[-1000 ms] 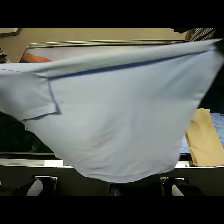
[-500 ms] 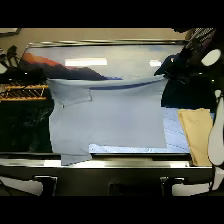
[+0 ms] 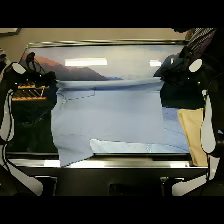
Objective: Fold the clothes and pants, and hang the long-sleeved shirts on hangers.
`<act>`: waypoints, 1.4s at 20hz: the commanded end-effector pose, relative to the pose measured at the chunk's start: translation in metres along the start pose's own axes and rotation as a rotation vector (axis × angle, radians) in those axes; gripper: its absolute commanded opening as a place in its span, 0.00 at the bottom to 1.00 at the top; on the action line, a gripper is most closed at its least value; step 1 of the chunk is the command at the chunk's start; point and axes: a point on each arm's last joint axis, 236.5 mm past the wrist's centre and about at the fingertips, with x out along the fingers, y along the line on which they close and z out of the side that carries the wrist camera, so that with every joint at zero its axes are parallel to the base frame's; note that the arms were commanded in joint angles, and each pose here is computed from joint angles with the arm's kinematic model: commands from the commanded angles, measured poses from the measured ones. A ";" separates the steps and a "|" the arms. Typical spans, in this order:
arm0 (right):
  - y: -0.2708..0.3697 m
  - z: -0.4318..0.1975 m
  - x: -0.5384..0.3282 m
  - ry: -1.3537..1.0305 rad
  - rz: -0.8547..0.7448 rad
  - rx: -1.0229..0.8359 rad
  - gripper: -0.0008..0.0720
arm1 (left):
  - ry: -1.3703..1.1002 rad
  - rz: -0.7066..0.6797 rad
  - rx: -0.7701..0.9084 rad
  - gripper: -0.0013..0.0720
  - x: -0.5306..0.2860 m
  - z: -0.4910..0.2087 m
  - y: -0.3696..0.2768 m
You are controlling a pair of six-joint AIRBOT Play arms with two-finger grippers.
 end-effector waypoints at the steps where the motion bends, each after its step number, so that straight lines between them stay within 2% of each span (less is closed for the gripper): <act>1: -0.009 -0.035 -0.001 0.149 -0.038 0.005 0.06 | 0.229 -0.014 -0.014 0.04 -0.007 -0.052 0.005; 7: -0.035 -0.072 -0.009 0.309 -0.146 -0.009 0.06 | 0.400 -0.009 -0.013 0.05 -0.017 -0.091 0.004; 15: -0.055 -0.117 0.008 0.506 -0.190 0.039 0.06 | 0.478 0.012 -0.050 0.05 -0.004 -0.117 0.017; 25: -0.071 -0.141 0.029 0.604 -0.218 0.064 0.08 | 0.505 0.012 -0.050 0.05 0.006 -0.124 0.016; 26: -0.072 -0.144 0.029 0.615 -0.220 0.066 0.21 | 0.500 0.012 -0.050 0.16 0.006 -0.123 0.016; 27: -0.073 -0.146 0.028 0.625 -0.223 0.071 0.37 | 0.494 0.012 -0.050 0.37 0.005 -0.121 0.017; 28: -0.072 -0.148 0.025 0.638 -0.225 0.070 0.45 | 0.481 0.012 -0.048 0.65 0.002 -0.116 0.017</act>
